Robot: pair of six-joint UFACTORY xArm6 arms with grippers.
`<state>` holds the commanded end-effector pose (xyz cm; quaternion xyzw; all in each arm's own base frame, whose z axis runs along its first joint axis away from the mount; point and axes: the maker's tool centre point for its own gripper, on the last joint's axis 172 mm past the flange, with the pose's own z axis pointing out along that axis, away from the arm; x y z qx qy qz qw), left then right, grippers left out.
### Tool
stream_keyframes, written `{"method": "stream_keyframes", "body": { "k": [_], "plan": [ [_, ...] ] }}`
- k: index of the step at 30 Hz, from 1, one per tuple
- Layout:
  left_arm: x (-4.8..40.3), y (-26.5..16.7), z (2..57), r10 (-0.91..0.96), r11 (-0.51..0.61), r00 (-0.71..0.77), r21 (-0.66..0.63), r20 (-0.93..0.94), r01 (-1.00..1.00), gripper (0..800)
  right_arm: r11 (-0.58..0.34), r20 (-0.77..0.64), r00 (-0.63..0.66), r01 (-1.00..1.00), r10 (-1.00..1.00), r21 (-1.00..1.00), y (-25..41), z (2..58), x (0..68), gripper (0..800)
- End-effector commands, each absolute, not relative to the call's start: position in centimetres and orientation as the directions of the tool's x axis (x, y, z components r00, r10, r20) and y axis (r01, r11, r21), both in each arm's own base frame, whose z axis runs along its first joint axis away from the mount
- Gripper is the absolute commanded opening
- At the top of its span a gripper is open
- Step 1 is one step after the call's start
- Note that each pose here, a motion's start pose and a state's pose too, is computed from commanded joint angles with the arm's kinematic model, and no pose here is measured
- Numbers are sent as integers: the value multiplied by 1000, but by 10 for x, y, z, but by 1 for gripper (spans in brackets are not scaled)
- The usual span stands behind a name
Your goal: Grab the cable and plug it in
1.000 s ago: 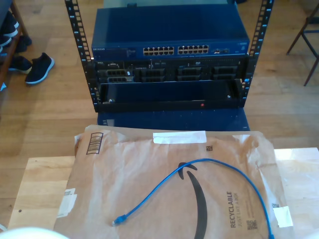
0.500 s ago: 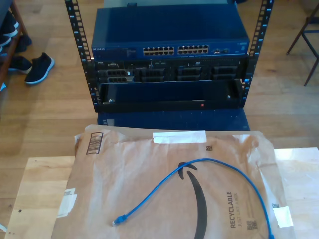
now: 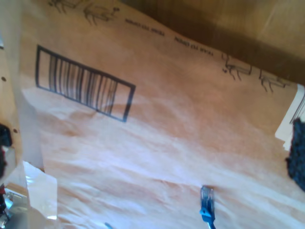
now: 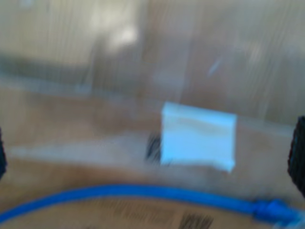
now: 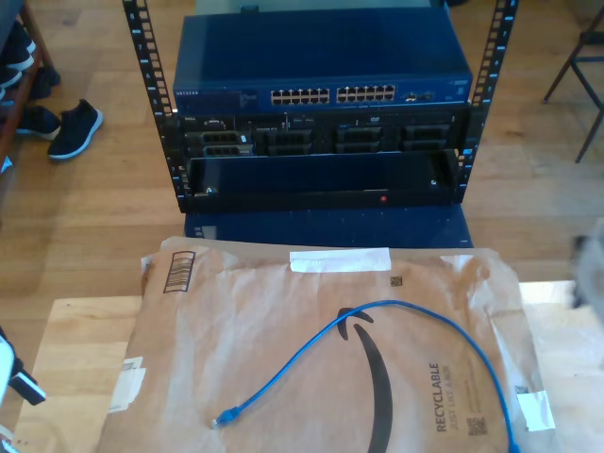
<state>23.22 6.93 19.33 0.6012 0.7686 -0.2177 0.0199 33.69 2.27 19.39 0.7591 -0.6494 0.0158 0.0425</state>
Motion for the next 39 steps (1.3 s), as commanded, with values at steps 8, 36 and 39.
{"method": "stream_keyframes", "body": {
  "k": [8, 36, 39],
  "plan": [
    [243, 18, 169, 945, 156, -240, -335, -224, 929, 798, -242, 86, 246, -969, -966, 46, 175, 171, 337, 796],
    [246, -44, 153, 965, 176, -226, -314, -132, 933, 798, -563, 16, 563, -826, -826, 3, 334, 104, 316, 781],
    [246, -45, 153, 965, 175, -226, -315, -131, 933, 799, -598, 14, 598, -801, -801, 15, 334, 99, 313, 782]
  ]
}}
